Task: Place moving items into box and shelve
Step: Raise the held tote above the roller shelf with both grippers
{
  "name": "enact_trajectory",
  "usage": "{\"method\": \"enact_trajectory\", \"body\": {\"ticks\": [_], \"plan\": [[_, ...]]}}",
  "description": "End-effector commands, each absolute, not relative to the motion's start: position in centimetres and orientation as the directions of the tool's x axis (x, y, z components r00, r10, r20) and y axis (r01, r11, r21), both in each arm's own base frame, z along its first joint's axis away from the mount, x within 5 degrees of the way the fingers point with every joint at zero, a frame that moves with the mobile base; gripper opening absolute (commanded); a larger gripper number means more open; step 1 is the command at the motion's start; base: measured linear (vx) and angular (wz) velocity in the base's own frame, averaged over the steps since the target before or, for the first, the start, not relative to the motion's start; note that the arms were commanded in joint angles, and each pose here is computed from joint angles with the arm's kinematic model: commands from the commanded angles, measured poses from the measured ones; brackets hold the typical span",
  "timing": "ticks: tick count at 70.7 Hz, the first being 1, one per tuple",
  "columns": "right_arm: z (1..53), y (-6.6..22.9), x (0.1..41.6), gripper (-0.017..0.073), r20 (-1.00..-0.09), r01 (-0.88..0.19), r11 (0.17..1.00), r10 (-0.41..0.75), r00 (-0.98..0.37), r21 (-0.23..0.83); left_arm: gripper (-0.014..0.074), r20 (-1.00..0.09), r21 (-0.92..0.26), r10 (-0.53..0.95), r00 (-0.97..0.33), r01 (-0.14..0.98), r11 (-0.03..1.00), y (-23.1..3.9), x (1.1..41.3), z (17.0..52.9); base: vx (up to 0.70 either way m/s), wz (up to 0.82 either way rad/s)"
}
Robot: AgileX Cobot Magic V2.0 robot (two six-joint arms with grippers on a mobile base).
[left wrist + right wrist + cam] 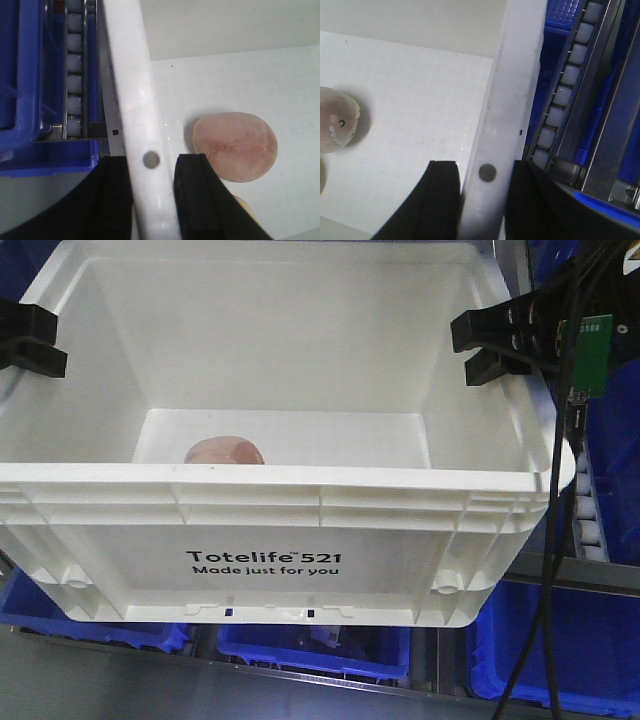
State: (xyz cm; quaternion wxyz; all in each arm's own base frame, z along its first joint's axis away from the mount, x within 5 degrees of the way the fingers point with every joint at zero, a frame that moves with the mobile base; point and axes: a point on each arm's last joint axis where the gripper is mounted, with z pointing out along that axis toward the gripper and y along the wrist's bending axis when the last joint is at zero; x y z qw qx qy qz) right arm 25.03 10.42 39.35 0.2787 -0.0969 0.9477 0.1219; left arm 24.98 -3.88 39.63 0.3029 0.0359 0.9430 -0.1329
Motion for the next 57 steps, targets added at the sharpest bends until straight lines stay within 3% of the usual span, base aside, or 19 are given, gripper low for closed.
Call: {"method": "enact_trajectory", "body": {"ticks": [1, 57], "plan": [[42.43, 10.28, 24.56, -0.0012, -0.699, -0.298, 0.935, -0.083, -0.710, 0.192, -0.0017, -0.726, -0.240, -0.044, -0.686, 0.192, 0.952, -4.13, 24.44, 42.80, 0.14, -0.06], [42.43, 10.28, 24.56, -0.0012, -0.699, -0.298, 0.935, -0.083, -0.710, 0.193, -0.0017, -0.726, -0.240, -0.044, -0.686, 0.192, 0.952, -4.13, 24.44, 42.80, 0.09, -0.14]]}}
